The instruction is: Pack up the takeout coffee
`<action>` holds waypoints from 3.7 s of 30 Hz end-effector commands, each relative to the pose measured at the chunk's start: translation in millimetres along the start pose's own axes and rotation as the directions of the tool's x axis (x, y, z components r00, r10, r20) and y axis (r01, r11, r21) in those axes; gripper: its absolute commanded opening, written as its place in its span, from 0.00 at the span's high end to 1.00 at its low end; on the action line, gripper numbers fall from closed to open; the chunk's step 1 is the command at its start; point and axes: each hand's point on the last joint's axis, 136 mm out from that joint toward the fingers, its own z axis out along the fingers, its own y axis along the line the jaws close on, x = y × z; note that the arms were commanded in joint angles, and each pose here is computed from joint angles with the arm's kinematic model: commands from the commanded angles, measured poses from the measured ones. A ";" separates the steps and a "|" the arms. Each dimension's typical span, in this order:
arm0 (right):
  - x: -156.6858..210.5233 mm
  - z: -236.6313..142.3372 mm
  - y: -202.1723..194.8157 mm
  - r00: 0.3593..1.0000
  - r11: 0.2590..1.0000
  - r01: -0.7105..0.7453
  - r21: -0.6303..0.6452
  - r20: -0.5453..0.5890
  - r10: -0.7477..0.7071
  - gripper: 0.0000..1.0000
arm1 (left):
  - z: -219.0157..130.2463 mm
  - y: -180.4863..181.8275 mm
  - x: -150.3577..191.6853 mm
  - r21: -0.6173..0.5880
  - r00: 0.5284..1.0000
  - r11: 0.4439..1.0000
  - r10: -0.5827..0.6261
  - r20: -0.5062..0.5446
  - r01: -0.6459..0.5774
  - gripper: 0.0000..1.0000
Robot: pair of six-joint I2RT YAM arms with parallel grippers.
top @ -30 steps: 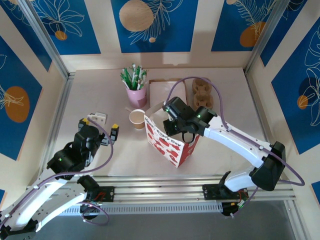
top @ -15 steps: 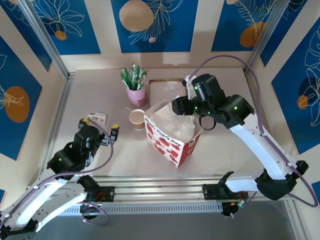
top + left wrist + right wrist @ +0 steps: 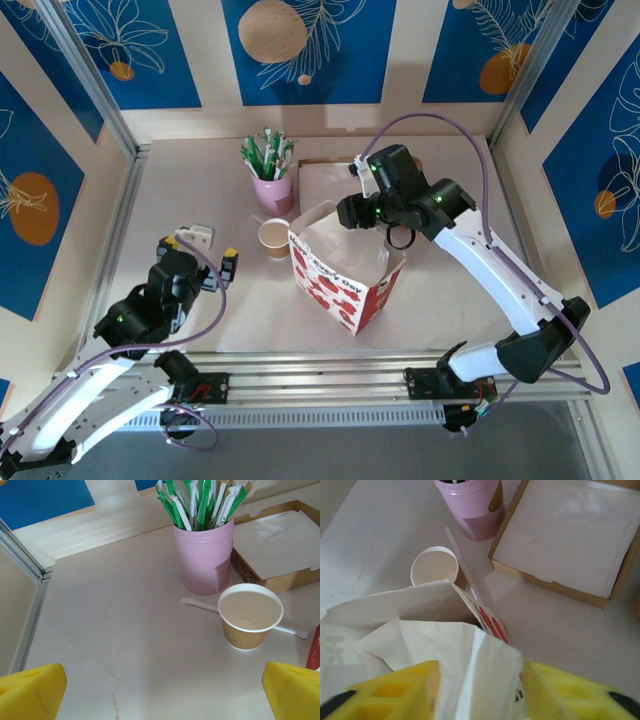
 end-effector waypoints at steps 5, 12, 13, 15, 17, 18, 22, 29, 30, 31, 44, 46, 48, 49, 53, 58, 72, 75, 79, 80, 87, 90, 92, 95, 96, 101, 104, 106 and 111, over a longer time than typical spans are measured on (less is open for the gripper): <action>-2.3 -15.1 15.1 0.999 0.997 0.013 -0.075 0.031 -0.010 0.89 | 1.0 2.1 -1.5 -0.007 1.000 1.000 0.000 0.006 0.000 0.00; 10.8 -22.0 58.6 0.998 0.983 0.059 -0.171 0.010 -0.059 1.00 | 0.9 2.1 -1.3 -0.007 1.000 1.000 0.001 0.006 -0.001 0.00; 14.6 -18.7 61.2 0.998 0.984 0.069 -0.166 0.001 -0.070 1.00 | 0.7 2.5 -1.7 -0.009 1.000 1.000 0.000 0.007 0.000 0.00; 23.8 -7.8 59.0 0.997 0.987 0.071 -0.141 -0.032 -0.076 1.00 | 0.6 2.4 -1.9 -0.008 1.000 1.000 0.000 0.008 0.000 0.00; 32.4 3.4 52.7 0.996 0.992 0.063 -0.114 -0.057 -0.069 1.00 | 0.7 2.3 -1.5 -0.008 1.000 1.000 0.001 0.007 -0.001 0.00; 36.7 9.1 49.5 0.996 0.993 0.055 -0.104 -0.070 -0.063 1.00 | 0.8 2.2 -1.0 -0.007 1.000 1.000 0.002 0.005 -0.002 0.00; 51.1 29.5 43.9 0.993 0.995 0.038 -0.089 -0.107 -0.047 1.00 | 1.1 1.8 -1.5 -0.006 1.000 1.000 0.001 0.005 -0.001 0.00; 65.4 48.1 49.5 0.987 0.996 0.049 -0.078 -0.149 -0.060 1.00 | 1.5 1.9 -0.9 -0.008 1.000 1.000 0.002 0.003 -0.002 0.00; 62.9 44.5 51.1 0.988 0.995 0.051 -0.081 -0.144 -0.062 0.98 | 1.4 1.7 -1.0 -0.007 1.000 1.000 0.002 0.004 -0.002 0.00; 58.6 38.9 53.2 0.989 0.995 0.057 -0.084 -0.131 -0.067 0.94 | 1.4 1.7 -0.9 -0.007 1.000 1.000 0.003 0.004 -0.003 0.00; -1.1 -59.3 54.4 0.993 0.991 0.113 -0.074 0.023 -0.112 0.38 | 1.2 1.3 -1.4 -0.004 1.000 1.000 0.002 0.005 -0.002 0.00; -4.0 -71.4 42.2 0.995 0.995 0.098 -0.036 0.027 -0.097 0.38 | 1.4 0.9 -0.8 -0.002 1.000 1.000 0.002 0.003 -0.002 0.00; -5.8 -82.3 31.8 0.996 0.997 0.083 -0.007 0.041 -0.082 0.37 | 1.2 0.9 -1.4 -0.001 1.000 1.000 0.002 0.005 -0.002 0.00; -7.8 -90.0 28.6 0.995 0.997 0.075 -0.006 0.065 -0.075 0.37 | 1.2 0.8 -1.4 -0.001 1.000 1.000 0.002 0.004 -0.002 0.00; -15.4 -117.8 13.9 0.985 0.999 0.034 -0.008 0.167 -0.033 0.34 | 1.5 0.3 -1.4 0.001 1.000 1.000 0.001 0.006 -0.001 0.00; -14.5 -134.2 -24.7 0.958 0.996 -0.052 0.074 0.284 0.029 0.14 | 1.0 -2.5 -2.6 0.019 1.000 1.000 -0.010 0.013 0.010 0.00; 59.9 -99.1 -153.4 0.827 0.878 -0.329 0.348 0.555 0.090 0.01 | 21.9 23.1 9.9 -0.183 0.977 0.960 -0.214 0.004 0.212 0.00; 79.9 -77.3 -182.3 0.818 0.843 -0.381 0.379 0.563 0.117 0.01 | 31.8 29.8 20.7 -0.227 0.977 0.951 -0.214 0.016 0.212 0.00; 99.0 -60.7 -219.0 0.760 0.776 -0.480 0.409 0.636 0.135 0.01 | 44.9 38.4 36.6 -0.271 0.975 0.940 -0.220 -0.012 0.208 0.00; 99.5 -58.8 -222.7 0.744 0.777 -0.495 0.388 0.652 0.148 0.01 | 48.6 40.9 40.7 -0.283 0.975 0.936 -0.223 -0.022 0.208 0.00; 102.3 -6.2 -262.5 0.727 0.756 -0.540 0.370 0.657 0.198 0.01 | 80.6 61.0 68.3 -0.349 0.951 0.905 -0.293 -0.096 0.243 0.00; 109.0 13.3 -286.4 0.725 0.707 -0.569 0.421 0.662 0.189 0.01 | 86.9 67.6 78.4 -0.374 0.929 0.878 -0.357 -0.096 0.298 0.00; 108.4 26.6 -292.4 0.747 0.721 -0.531 0.446 0.648 0.149 0.01 | 92.5 68.3 79.7 -0.366 0.926 0.873 -0.372 -0.068 0.323 0.00; 106.5 51.6 -293.5 0.794 0.759 -0.451 0.469 0.600 0.101 0.01 | 106.4 70.5 77.9 -0.372 0.938 0.874 -0.345 -0.023 0.312 0.00; 104.9 57.4 -293.8 0.794 0.766 -0.439 0.469 0.602 0.087 0.01 | 112.1 72.4 80.6 -0.389 0.944 0.873 -0.330 -0.023 0.296 0.00; 96.6 89.2 -283.1 0.833 0.839 -0.346 0.420 0.548 0.069 0.01 | 136.7 83.4 74.3 -0.417 0.964 0.876 -0.264 0.010 0.244 0.00; 98.7 102.5 -275.4 0.826 0.883 -0.284 0.372 0.562 0.029 0.01 | 152.6 80.2 70.1 -0.398 0.990 0.906 -0.132 0.057 0.144 0.00; 102.8 101.0 -282.0 0.838 0.858 -0.322 0.400 0.543 0.062 0.01 | 166.0 76.7 89.0 -0.377 0.993 0.919 -0.113 0.030 0.116 0.00; 101.4 100.9 -281.2 0.836 0.858 -0.316 0.405 0.546 0.050 0.01 | 185.4 85.3 97.1 -0.325 0.984 0.929 -0.164 0.064 0.176 0.00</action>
